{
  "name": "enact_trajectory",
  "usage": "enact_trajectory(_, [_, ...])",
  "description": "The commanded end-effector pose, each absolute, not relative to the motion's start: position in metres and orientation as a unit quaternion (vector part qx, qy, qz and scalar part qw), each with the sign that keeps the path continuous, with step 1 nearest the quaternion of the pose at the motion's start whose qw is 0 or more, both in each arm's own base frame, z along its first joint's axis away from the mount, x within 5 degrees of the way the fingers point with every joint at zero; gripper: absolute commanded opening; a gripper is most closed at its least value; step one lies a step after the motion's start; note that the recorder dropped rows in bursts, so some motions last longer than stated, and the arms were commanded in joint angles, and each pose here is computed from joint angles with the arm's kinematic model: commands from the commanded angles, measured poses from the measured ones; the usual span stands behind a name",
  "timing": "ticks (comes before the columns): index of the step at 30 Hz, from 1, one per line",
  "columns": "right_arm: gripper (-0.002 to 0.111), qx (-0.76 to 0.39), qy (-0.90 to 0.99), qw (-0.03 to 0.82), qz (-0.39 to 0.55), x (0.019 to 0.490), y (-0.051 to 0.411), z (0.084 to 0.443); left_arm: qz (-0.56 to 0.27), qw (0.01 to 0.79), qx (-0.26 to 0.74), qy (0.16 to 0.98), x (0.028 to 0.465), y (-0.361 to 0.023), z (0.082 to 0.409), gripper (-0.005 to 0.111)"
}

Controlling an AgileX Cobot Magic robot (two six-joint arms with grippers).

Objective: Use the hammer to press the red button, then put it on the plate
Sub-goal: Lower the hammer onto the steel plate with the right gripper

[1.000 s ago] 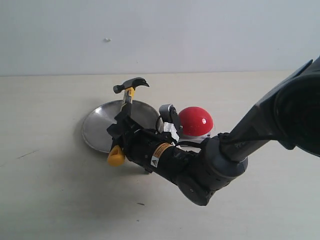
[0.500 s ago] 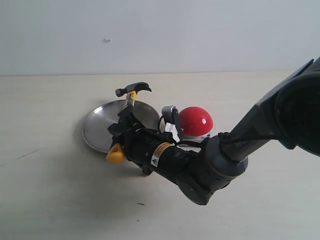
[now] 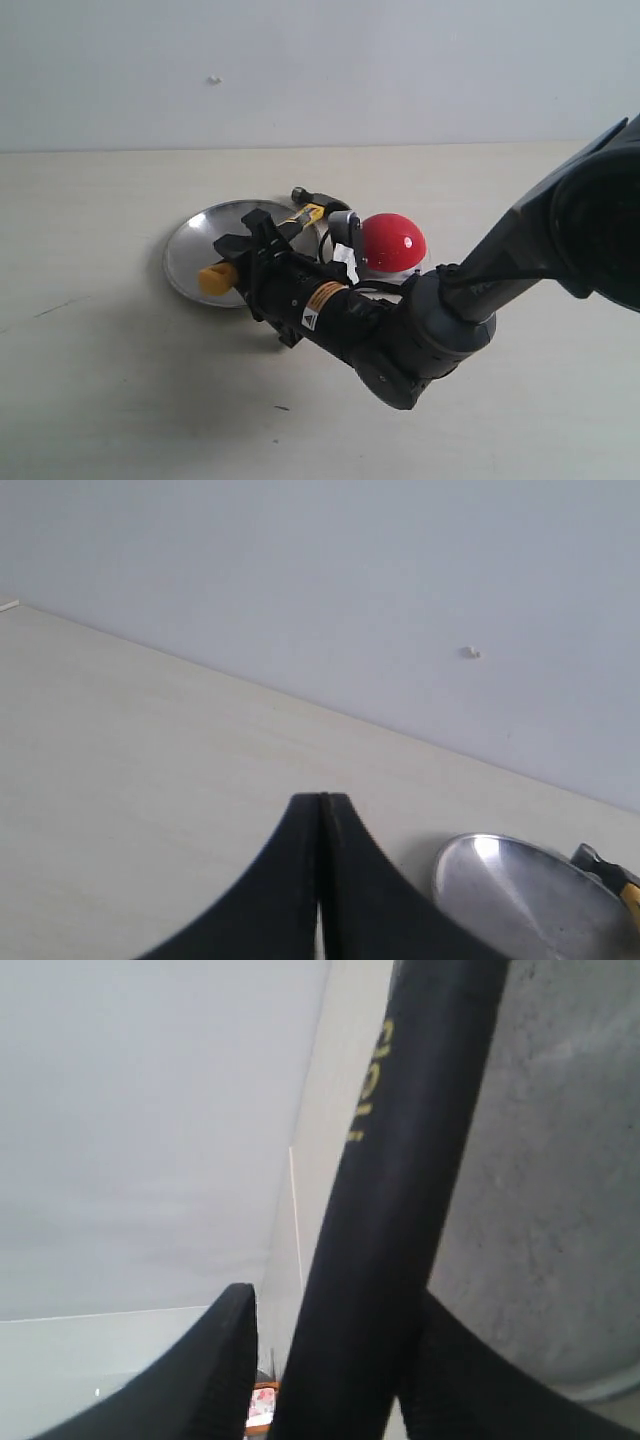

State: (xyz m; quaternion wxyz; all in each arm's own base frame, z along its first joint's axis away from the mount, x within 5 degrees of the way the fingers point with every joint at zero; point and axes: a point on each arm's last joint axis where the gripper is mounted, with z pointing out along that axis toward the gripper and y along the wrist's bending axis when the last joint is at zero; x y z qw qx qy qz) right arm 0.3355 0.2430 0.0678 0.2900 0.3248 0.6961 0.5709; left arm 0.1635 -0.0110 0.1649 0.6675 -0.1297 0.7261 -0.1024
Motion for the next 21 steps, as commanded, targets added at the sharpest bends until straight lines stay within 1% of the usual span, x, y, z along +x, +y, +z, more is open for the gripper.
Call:
enact_trajectory(1, [0.045, 0.293, 0.675, 0.301, 0.607, 0.3375, 0.2472, 0.0812, -0.108, 0.674, -0.128, 0.719, 0.1633, -0.0121, 0.1671, 0.0])
enact_trajectory(10, [0.045, 0.276, 0.682, 0.288, 0.614, 0.3346, 0.2504, 0.0813, -0.109, 0.674, -0.126, 0.719, 0.1633, -0.0125, 0.1671, 0.0])
enact_trajectory(12, [0.042, 0.273, 0.683, 0.288, 0.614, 0.3343, 0.2507, 0.0813, -0.109, 0.674, -0.126, 0.719, 0.1633, -0.0125, 0.1671, 0.0])
enact_trajectory(13, [0.039, 0.273, 0.683, 0.287, 0.614, 0.3343, 0.2508, 0.0812, -0.109, 0.674, -0.126, 0.719, 0.1633, -0.0125, 0.1671, 0.0])
enact_trajectory(14, [0.034, 0.272, 0.684, 0.287, 0.613, 0.3342, 0.2508, 0.081, -0.109, 0.674, -0.126, 0.719, 0.1633, -0.0125, 0.1671, 0.0])
enact_trajectory(19, [0.001, 0.245, 0.695, 0.301, 0.605, 0.3332, 0.2519, 0.0808, -0.109, 0.674, -0.126, 0.719, 0.1633, -0.0125, 0.1671, 0.0])
enact_trajectory(21, [0.0, 0.233, 0.7, 0.303, 0.603, 0.3323, 0.2527, 0.0807, -0.109, 0.674, -0.126, 0.719, 0.1633, -0.0125, 0.1671, 0.0])
